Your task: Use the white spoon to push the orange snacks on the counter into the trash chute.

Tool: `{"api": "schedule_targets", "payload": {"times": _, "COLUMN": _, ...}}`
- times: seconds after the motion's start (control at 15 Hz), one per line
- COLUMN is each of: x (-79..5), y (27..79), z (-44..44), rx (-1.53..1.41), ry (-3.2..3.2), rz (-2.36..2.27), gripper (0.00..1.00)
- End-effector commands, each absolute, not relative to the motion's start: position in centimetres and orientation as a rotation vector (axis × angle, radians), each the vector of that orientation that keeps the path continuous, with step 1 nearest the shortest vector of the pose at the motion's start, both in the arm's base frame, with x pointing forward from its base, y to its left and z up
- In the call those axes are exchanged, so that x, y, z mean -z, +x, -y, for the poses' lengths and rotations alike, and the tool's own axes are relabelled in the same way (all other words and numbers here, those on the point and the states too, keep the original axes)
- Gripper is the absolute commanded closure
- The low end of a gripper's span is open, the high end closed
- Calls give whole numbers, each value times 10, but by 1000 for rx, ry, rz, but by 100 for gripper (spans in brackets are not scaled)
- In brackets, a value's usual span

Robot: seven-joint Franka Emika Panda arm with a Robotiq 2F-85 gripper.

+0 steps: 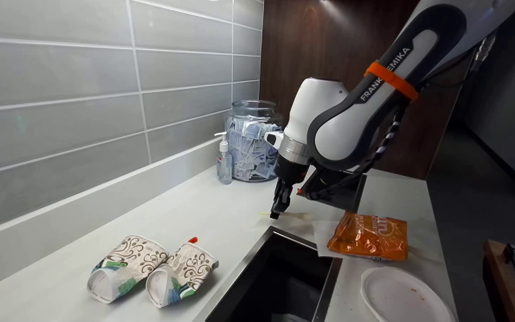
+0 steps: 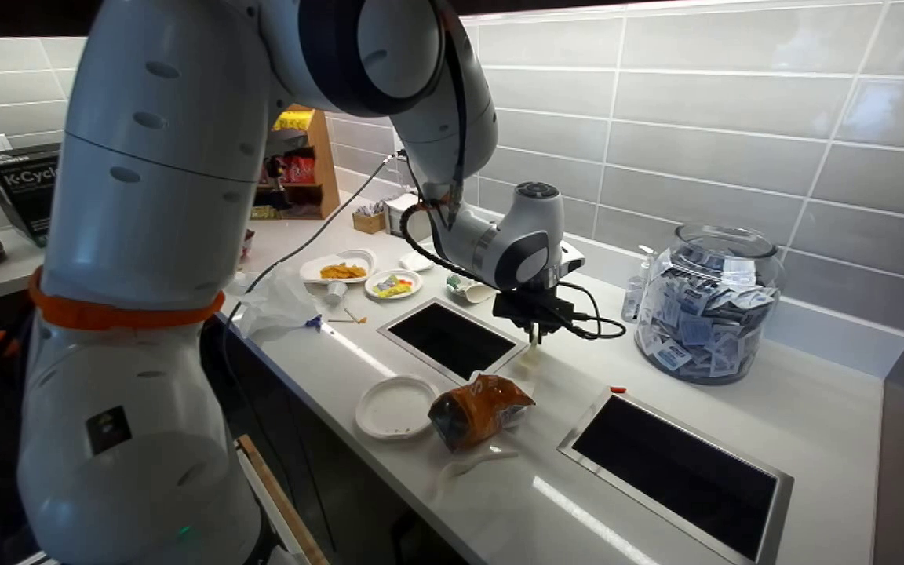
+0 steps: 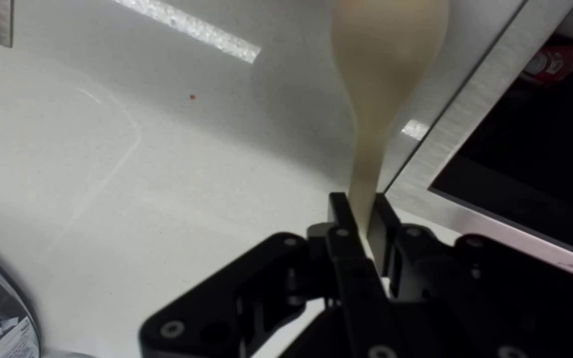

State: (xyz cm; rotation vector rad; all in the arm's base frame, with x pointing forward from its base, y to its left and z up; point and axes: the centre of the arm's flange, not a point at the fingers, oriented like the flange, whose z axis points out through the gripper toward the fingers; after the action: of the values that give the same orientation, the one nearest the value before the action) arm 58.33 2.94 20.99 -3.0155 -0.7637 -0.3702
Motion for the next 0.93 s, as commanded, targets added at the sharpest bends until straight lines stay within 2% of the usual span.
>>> {"api": "schedule_targets", "payload": {"times": 0.0, "x": -206, "y": 582, "z": -28, "rx": 351, "ry": -3019, "rz": 750, "gripper": 60}}
{"api": "schedule_targets", "payload": {"times": 0.53, "x": -210, "y": 581, "z": -29, "rx": 358, "ry": -3027, "rz": 732, "gripper": 1}}
{"api": "schedule_targets", "payload": {"times": 0.87, "x": -219, "y": 577, "z": -31, "rx": 310, "ry": -3029, "rz": 647, "gripper": 0}}
